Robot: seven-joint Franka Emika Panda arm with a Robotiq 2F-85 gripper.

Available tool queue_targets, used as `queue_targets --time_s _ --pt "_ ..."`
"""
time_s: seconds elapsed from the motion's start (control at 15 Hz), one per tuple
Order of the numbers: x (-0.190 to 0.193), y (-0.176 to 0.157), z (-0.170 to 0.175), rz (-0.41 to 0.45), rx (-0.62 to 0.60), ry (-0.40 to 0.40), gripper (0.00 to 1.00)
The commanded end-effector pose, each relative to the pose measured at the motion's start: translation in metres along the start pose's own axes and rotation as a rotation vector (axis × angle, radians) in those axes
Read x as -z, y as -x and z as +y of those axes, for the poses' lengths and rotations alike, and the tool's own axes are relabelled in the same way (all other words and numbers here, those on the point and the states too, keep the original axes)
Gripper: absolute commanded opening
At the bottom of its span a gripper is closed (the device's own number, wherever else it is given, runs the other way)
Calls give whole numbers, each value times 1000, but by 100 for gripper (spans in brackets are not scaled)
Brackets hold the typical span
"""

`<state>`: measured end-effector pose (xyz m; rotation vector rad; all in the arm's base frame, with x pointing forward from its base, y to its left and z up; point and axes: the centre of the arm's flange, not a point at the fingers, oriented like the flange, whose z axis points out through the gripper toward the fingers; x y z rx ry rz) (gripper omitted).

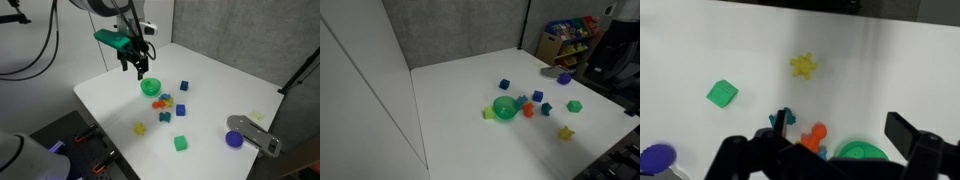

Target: Shift the item, which is in the bowl, to the table

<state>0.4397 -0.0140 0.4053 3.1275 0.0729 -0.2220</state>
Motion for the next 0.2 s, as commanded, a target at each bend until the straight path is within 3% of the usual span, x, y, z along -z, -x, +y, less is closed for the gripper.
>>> queue_targets --time_s 0.0,0.13 --pt "3 5 -1 9 -6 1 100" --pt "5 8 -1 15 -7 2 100"
